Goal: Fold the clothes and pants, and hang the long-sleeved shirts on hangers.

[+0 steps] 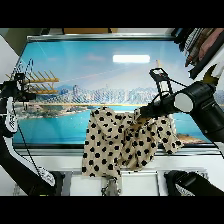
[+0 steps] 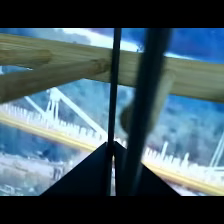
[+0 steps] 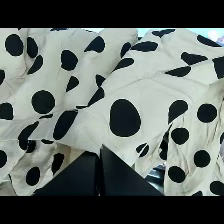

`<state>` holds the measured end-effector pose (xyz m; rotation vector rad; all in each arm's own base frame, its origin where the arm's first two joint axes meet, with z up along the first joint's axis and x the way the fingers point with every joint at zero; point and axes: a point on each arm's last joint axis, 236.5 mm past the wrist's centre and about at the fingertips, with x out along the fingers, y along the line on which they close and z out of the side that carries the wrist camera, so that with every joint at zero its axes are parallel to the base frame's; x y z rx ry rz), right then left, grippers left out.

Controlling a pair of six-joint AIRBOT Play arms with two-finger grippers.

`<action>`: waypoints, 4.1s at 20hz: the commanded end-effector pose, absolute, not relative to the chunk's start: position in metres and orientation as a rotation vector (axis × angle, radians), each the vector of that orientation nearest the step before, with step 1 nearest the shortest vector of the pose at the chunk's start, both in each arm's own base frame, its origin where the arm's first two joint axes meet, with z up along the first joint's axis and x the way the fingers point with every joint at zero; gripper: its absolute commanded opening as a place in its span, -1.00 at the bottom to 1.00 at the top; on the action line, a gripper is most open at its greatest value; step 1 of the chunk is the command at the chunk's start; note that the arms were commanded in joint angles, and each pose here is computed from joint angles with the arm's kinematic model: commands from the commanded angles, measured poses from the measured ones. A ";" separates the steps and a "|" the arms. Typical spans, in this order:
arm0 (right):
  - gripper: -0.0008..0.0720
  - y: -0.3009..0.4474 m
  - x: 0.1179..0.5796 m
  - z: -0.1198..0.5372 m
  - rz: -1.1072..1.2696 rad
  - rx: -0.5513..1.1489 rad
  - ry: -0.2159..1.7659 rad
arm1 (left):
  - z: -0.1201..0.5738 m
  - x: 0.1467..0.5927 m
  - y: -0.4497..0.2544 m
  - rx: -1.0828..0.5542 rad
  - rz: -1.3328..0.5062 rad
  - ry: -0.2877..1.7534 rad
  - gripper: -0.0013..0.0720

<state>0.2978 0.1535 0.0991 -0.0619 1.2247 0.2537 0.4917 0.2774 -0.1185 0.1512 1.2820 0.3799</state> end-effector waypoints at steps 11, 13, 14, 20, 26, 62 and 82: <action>-0.94 0.154 0.298 0.098 0.254 -0.063 1.228 | 0.041 0.472 0.234 0.174 0.395 1.180 -0.94; -0.94 0.154 0.298 0.098 0.254 -0.063 1.228 | 0.059 0.465 0.212 0.180 0.371 1.190 -0.93; -0.94 0.154 0.298 0.098 0.254 -0.063 1.228 | 0.066 0.463 0.194 0.165 0.336 1.194 -0.94; -0.94 0.154 0.298 0.098 0.254 -0.063 1.228 | 0.132 0.435 0.032 0.381 -0.392 1.085 -0.94; -0.94 0.154 0.298 0.098 0.254 -0.063 1.228 | 0.170 0.335 -0.081 0.258 -0.986 1.073 -0.94; -0.94 0.154 0.298 0.098 0.254 -0.064 1.228 | -0.014 0.179 -0.166 0.492 -1.176 1.355 -0.94; -0.94 0.142 0.311 0.126 0.262 -0.165 1.157 | -0.020 0.229 -0.224 0.610 -1.263 1.216 -0.94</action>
